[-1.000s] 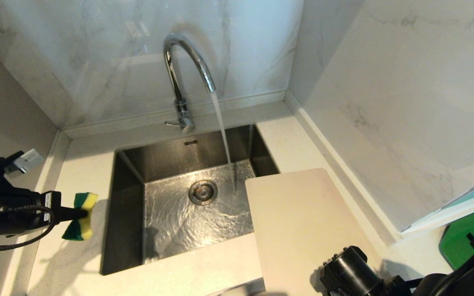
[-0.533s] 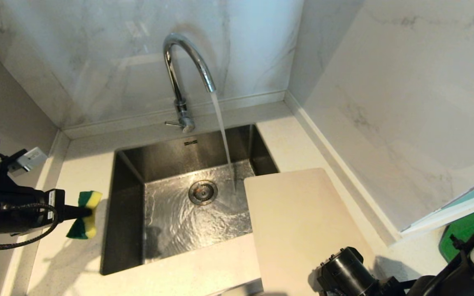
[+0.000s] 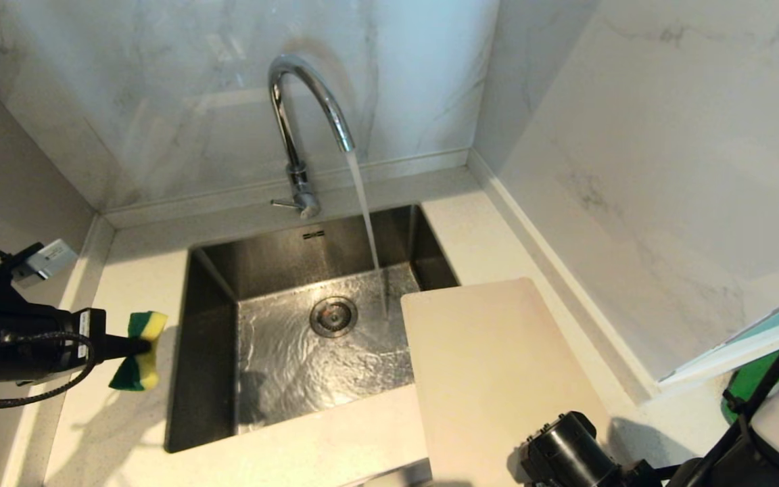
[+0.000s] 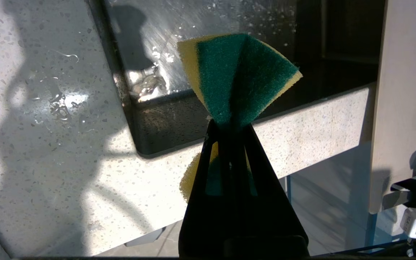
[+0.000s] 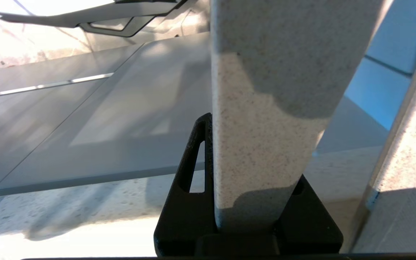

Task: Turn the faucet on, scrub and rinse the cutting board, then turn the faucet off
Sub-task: Put down the cutting board

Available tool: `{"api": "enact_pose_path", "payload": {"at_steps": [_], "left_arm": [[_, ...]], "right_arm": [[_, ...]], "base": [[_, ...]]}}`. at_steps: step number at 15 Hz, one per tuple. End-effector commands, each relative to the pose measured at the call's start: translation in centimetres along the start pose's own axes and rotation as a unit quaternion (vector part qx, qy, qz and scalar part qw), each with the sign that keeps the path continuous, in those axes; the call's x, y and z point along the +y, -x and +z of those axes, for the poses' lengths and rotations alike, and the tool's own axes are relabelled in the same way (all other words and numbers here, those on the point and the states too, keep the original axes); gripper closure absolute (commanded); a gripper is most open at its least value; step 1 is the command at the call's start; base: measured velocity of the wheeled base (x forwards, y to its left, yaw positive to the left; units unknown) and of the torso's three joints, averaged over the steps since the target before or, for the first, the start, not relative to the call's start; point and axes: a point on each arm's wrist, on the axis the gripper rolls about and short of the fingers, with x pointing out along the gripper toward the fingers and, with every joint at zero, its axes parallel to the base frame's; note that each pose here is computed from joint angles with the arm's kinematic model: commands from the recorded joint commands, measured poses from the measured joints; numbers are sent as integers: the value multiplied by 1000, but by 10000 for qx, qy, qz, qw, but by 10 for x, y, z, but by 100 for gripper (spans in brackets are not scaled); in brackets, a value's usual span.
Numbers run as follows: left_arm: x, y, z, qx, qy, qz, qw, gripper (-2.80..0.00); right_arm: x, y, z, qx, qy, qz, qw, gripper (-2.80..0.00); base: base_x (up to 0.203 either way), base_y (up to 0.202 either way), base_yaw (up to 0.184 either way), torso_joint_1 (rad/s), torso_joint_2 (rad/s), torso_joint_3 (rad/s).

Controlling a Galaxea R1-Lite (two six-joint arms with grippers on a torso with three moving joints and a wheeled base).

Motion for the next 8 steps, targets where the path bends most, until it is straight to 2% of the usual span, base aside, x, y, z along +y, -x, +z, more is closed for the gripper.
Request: {"api": "enact_pose_path", "payload": {"at_steps": [1, 7, 8], "left_arm": [[0, 0, 0, 5, 13, -6, 10000, 0], [0, -1, 1, 7, 2, -10, 10000, 0], [0, -1, 1, 7, 2, -10, 10000, 0]], "right_arm": [[2, -4, -1, 25, 36, 65, 10000, 0], [2, -11, 0, 15, 37, 97, 9999, 0], [1, -12, 0, -55, 27, 73, 10000, -280]], "base": [[0, 0, 0, 0, 0, 0], [0, 0, 0, 0, 0, 0], [0, 0, 0, 0, 0, 0]]}}
